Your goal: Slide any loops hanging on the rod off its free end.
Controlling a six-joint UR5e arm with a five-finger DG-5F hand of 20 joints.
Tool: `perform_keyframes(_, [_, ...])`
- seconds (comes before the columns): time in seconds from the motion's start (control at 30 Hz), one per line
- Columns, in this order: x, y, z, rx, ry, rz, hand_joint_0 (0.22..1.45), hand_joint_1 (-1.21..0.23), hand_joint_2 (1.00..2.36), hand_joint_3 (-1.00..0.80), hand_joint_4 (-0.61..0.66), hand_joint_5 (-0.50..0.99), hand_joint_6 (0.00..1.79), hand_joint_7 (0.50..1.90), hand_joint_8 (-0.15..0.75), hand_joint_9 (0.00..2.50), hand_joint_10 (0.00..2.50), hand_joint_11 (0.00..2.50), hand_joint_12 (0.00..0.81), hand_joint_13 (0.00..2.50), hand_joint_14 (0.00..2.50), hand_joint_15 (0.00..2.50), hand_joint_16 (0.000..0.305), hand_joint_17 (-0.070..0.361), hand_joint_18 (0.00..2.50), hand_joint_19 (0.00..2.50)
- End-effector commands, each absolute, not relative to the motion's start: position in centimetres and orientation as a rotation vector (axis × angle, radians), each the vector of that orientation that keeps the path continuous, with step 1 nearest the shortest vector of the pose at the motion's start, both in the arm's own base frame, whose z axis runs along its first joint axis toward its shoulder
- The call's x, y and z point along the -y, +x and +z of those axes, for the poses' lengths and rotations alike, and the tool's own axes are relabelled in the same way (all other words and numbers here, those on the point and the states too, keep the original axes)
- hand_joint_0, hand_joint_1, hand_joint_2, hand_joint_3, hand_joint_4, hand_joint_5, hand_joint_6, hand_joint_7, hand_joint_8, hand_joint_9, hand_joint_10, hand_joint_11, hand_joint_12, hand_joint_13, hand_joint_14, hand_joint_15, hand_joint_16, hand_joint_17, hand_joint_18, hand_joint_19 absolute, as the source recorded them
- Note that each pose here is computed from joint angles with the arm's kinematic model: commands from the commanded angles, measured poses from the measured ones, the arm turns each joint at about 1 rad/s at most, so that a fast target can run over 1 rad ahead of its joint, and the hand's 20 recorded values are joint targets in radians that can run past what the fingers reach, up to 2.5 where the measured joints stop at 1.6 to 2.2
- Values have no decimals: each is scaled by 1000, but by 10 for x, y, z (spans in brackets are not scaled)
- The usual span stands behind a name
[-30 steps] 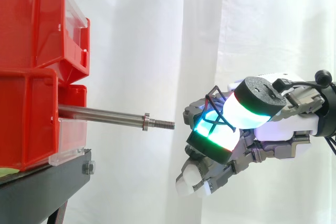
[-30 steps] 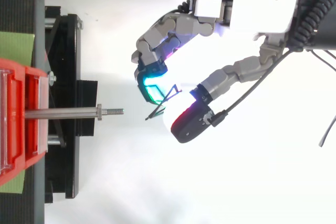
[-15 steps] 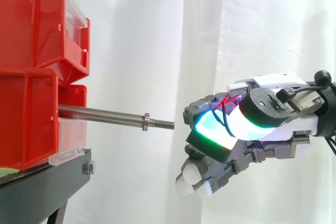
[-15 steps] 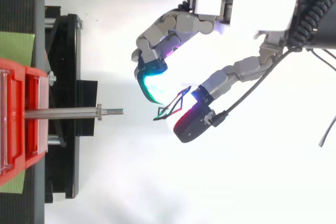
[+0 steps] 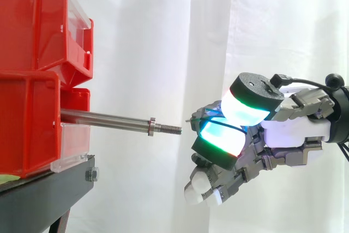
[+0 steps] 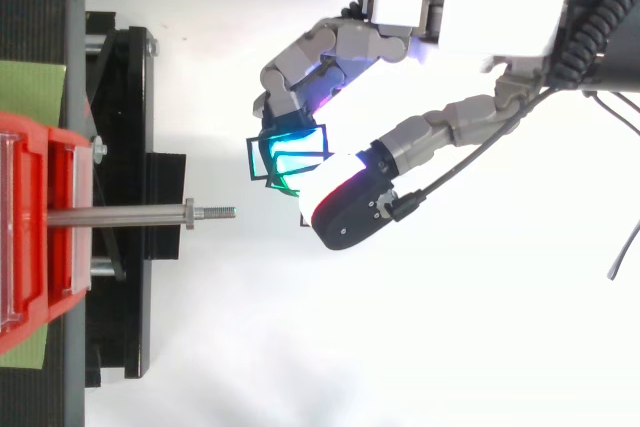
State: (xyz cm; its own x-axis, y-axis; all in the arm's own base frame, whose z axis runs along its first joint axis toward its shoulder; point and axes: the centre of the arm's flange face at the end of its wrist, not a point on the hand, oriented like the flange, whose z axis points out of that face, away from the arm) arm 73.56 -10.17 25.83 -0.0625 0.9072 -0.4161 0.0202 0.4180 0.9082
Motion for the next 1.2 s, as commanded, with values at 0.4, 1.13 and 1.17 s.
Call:
perform_keyframes(0.4, [102,735,259,-1445,900,921,628,-825,1006,-433,106,-200,768,1243,229,718,8,164,225,638,0,0,37,83,577,161])
perform_keyframes(1.13, [105,732,257,-1431,1015,988,606,-851,1000,-500,126,-198,716,1239,218,670,4,148,226,615,0,0,37,82,575,135])
perform_keyframes(1.17, [105,732,257,-1433,1016,990,605,-848,1000,-500,130,-198,715,1238,218,670,5,148,226,615,0,0,37,82,575,138])
